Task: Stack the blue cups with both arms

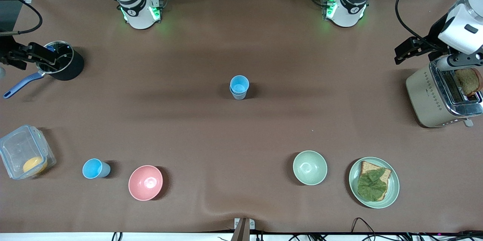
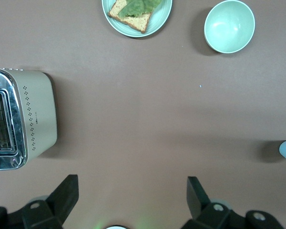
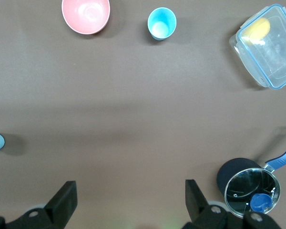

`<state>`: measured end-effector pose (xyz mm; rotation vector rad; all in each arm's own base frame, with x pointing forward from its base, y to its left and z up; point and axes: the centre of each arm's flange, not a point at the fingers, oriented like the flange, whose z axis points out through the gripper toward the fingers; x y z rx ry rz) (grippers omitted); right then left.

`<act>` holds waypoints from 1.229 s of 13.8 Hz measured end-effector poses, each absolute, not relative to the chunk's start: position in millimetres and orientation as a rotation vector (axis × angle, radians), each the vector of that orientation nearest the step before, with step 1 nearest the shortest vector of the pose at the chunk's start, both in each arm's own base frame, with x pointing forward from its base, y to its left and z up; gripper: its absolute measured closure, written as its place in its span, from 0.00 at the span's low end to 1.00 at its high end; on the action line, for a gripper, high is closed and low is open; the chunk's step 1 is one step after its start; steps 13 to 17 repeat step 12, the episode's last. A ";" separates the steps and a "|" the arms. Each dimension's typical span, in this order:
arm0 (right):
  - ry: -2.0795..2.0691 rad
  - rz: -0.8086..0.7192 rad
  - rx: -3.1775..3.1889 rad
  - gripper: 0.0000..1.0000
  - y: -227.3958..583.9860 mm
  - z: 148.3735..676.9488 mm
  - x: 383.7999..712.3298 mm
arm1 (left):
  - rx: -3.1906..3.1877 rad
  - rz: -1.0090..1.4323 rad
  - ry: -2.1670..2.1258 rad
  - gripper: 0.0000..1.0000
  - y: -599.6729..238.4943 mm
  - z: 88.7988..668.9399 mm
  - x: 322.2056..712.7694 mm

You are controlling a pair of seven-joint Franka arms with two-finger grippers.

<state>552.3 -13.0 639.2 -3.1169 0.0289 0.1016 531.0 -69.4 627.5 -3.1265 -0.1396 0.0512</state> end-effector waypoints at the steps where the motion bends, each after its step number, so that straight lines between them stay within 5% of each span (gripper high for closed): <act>1: 0.029 0.100 -3.117 0.00 -13.0 639.9 551.8 | -3.126 0.051 -0.142 0.00 -68.6 627.6 531.1; 17: 0.029 0.110 -3.117 0.00 -13.0 639.5 550.9 | -3.129 0.030 -0.156 0.00 -62.9 647.9 528.7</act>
